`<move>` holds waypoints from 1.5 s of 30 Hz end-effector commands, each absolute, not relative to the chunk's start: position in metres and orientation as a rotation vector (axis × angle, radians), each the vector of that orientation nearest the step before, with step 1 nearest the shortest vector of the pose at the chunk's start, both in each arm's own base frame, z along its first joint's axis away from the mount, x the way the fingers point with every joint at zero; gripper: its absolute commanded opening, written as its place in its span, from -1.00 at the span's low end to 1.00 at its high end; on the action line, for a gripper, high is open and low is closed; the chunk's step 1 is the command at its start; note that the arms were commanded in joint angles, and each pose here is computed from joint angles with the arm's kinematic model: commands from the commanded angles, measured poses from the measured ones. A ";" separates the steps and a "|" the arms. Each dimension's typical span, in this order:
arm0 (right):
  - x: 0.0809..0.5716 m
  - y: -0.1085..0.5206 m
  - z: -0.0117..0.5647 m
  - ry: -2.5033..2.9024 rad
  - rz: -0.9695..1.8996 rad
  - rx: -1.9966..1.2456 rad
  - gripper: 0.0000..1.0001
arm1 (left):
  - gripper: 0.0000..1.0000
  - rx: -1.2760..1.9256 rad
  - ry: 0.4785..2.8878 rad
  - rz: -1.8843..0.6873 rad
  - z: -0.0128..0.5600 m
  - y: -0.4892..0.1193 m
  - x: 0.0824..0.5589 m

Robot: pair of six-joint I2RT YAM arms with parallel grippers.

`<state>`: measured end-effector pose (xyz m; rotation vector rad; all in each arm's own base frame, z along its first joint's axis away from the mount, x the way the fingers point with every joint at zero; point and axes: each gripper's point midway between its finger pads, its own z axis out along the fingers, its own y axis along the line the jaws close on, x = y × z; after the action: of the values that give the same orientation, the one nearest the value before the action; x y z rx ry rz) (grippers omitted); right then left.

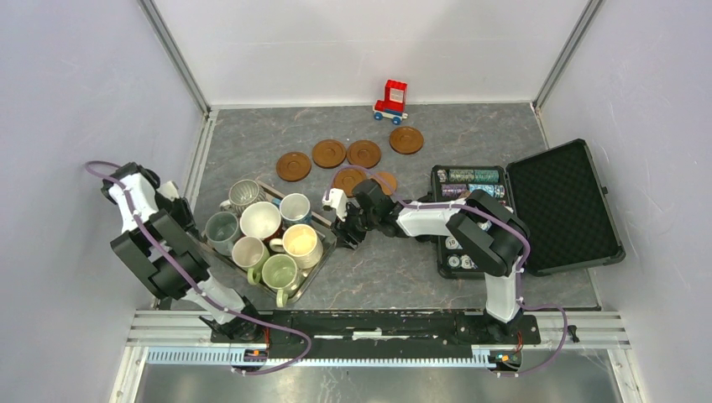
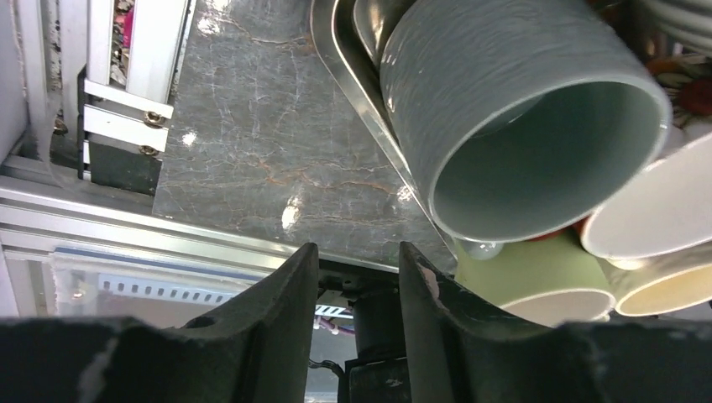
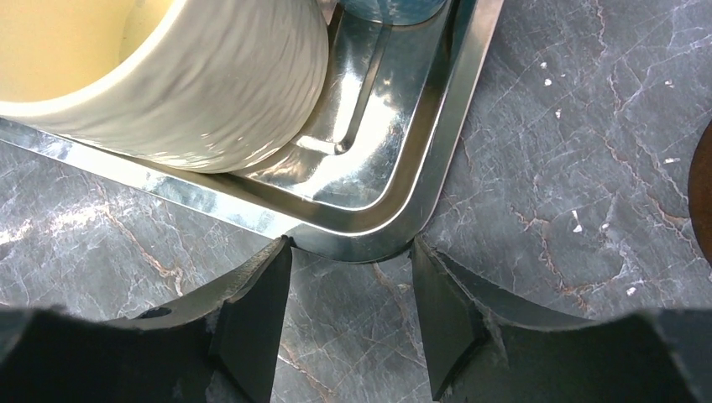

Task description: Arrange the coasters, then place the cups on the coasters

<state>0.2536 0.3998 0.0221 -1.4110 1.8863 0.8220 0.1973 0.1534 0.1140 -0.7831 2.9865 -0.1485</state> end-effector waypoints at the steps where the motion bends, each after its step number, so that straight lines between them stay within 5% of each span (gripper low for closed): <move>1: 0.231 0.416 0.025 1.837 0.943 -1.504 0.18 | -0.11 -0.798 2.914 -0.018 0.102 0.173 0.198; 13: 0.229 0.412 0.020 1.847 0.933 -1.541 0.07 | -0.31 -0.955 2.764 -0.035 0.060 0.196 0.224; 34: 0.227 0.414 0.017 1.866 0.985 -1.557 -0.06 | -0.27 -0.872 2.757 -0.020 0.008 0.193 0.263; 45: 0.226 0.421 0.015 1.863 1.045 -1.541 -0.14 | -0.45 -0.736 2.714 0.057 0.014 0.201 0.340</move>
<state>0.2485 0.4032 0.0206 -1.5005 1.8762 0.9049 0.2712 0.1902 0.0139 -0.7458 2.8823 0.0584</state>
